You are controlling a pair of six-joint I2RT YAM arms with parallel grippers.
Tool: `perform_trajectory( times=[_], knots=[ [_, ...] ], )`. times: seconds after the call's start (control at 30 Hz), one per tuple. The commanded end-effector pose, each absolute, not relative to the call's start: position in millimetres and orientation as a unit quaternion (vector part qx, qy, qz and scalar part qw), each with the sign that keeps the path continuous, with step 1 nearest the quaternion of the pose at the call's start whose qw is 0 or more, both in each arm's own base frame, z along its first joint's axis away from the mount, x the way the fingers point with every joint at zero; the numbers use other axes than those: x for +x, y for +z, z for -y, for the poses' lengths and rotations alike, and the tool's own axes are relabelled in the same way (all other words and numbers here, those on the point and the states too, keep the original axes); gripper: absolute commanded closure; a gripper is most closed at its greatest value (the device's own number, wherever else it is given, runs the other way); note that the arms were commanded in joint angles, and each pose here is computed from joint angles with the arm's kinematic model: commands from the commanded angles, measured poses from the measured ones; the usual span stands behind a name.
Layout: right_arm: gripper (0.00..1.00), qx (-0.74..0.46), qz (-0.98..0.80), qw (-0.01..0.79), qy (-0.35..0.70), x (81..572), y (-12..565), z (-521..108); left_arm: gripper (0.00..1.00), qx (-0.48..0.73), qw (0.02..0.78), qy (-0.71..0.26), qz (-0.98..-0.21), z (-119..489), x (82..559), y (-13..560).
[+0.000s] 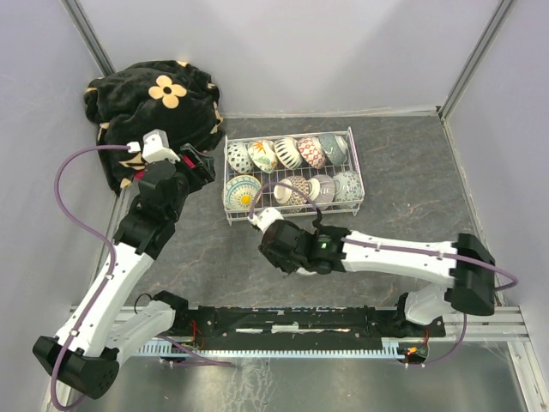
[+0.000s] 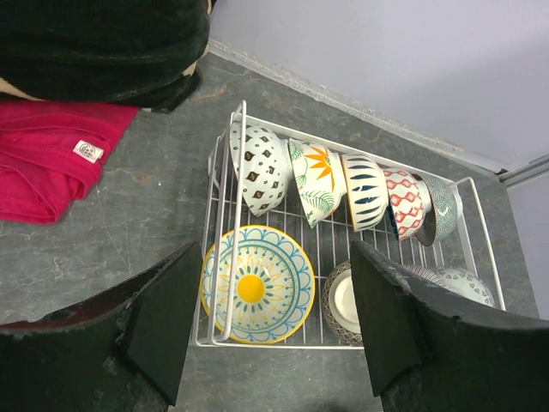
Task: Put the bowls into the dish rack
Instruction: Place the bowl at the center of the board, then pick up the bowl from the dish rack.
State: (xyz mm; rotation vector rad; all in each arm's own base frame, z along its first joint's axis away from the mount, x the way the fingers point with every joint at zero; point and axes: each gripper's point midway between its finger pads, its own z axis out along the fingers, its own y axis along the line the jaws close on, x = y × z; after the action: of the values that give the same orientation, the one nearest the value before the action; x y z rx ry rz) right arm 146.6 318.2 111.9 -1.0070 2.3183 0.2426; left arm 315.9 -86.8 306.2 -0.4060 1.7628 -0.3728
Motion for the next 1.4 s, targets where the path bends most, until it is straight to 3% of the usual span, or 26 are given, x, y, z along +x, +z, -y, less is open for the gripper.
perform_trajectory(
  times=[0.0,0.3,0.53,0.9,1.37],
  knots=[
    [0.4,-0.37,-0.824,0.406,0.137,171.8,222.4,-336.6,0.23,-0.173,0.633,-0.163,-0.737,79.8,312.1,336.7],
    [0.48,-0.338,-0.827,0.414,0.172,272.2,272.4,-380.3,0.23,-0.173,0.638,-0.165,-0.732,76.8,306.9,343.6],
    [0.5,-0.351,-0.85,0.364,0.148,324.4,246.0,-411.9,0.23,-0.172,0.642,-0.166,-0.728,74.9,302.9,349.5],
    [0.5,-0.366,-0.867,0.331,0.065,335.5,193.5,-384.7,0.23,-0.166,0.637,-0.171,-0.733,78.3,303.3,344.1],
    [0.44,-0.324,-0.89,0.315,0.059,365.1,159.2,-396.0,0.23,-0.163,0.637,-0.171,-0.733,79.1,304.1,347.6]
  ],
)
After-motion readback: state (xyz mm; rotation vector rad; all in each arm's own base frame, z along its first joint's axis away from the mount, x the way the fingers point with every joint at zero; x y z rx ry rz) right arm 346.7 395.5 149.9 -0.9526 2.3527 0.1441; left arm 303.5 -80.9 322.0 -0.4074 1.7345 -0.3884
